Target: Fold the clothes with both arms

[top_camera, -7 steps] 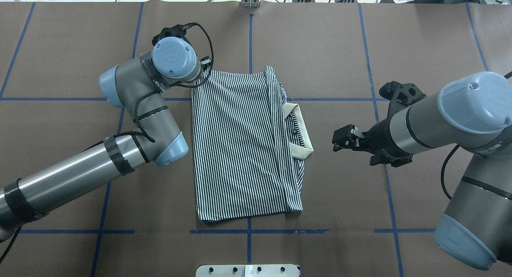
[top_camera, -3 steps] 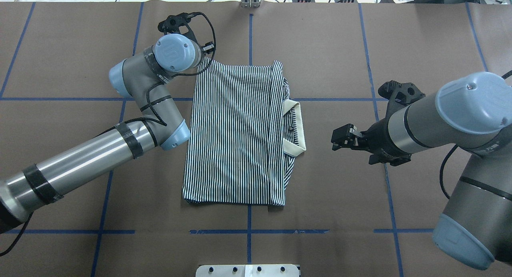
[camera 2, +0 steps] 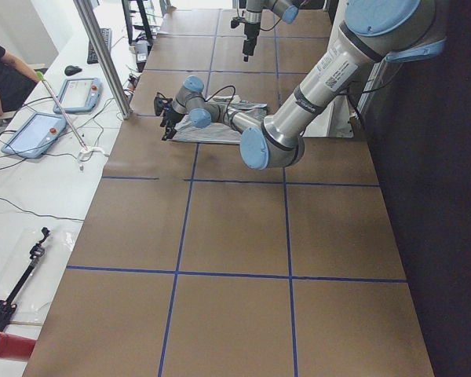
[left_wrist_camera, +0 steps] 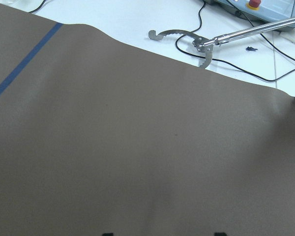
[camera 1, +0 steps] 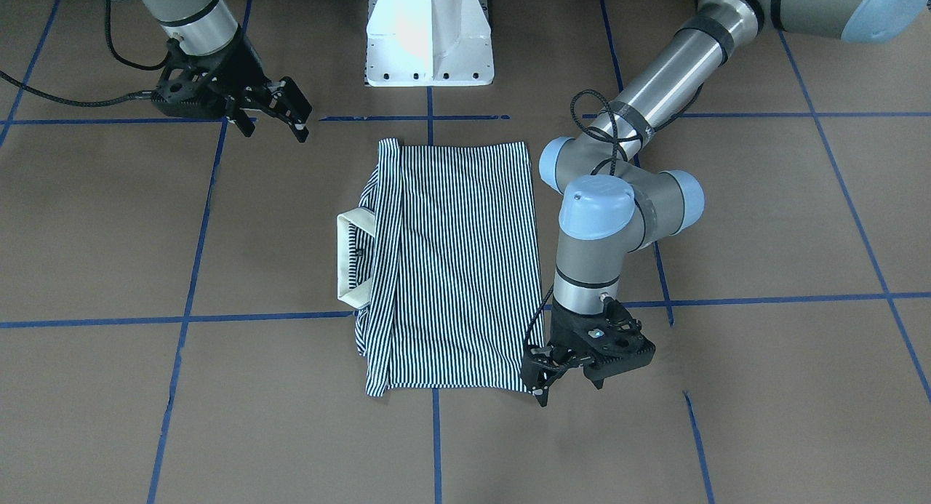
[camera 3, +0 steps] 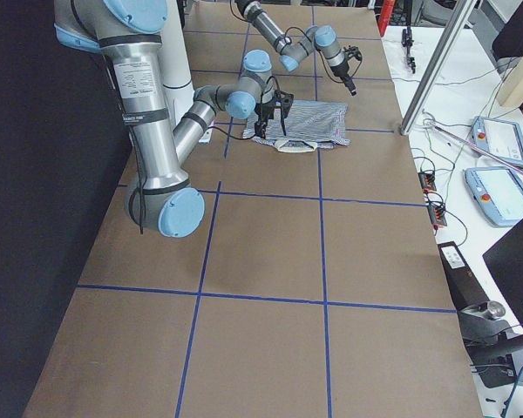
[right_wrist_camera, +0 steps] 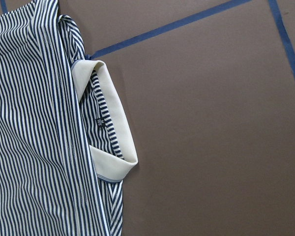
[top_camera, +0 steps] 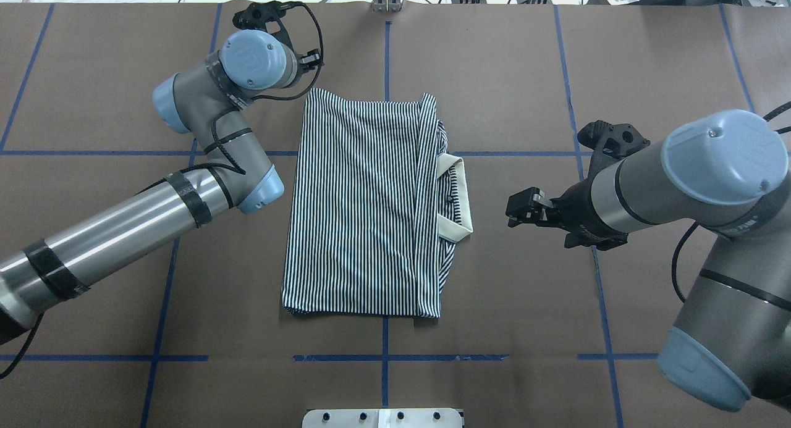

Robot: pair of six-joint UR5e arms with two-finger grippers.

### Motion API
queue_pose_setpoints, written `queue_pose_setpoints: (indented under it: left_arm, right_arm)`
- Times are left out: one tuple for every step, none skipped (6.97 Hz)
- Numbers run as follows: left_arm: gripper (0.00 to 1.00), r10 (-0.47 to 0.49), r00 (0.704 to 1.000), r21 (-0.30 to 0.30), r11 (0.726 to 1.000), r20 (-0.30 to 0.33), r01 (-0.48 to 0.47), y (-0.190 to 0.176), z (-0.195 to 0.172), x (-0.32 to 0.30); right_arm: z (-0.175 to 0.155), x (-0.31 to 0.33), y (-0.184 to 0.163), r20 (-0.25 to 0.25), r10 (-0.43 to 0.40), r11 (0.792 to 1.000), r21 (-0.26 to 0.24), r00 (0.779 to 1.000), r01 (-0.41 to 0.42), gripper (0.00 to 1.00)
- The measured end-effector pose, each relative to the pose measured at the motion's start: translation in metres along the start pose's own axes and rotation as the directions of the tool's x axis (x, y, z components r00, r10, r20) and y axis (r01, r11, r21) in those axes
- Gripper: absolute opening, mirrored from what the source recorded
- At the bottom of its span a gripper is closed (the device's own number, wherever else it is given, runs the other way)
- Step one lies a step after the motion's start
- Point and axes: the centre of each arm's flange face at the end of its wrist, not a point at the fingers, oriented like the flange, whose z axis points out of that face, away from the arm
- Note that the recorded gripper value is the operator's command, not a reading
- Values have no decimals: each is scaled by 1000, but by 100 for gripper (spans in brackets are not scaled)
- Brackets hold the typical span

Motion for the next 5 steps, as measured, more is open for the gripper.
queue_pose_setpoints:
  left_arm:
    - [100, 10, 1000, -55, 998, -21, -11, 3, -17, -7]
    - [100, 26, 999, -95, 995, -28, -28, 11, -43, -18]
    - [100, 46, 999, -119, 992, -27, -49, 19, -77, -30]
    - [100, 58, 998, -134, 989, -22, -61, 28, -110, -41]
    - [100, 65, 998, -148, 987, -22, -67, 36, -140, -47]
  right_arm:
    - [11, -10, -6, -10, -54, 999, 5, 998, 54, 100]
    - [23, -22, -8, -29, -109, 994, 0, 994, 109, 100]
    - [35, -43, -4, -62, -158, 987, -19, 985, 158, 100]
    - [47, -70, 7, -108, -199, 980, -29, 974, 197, 100]
    - [64, -92, 21, -152, -233, 972, -24, 961, 232, 100]
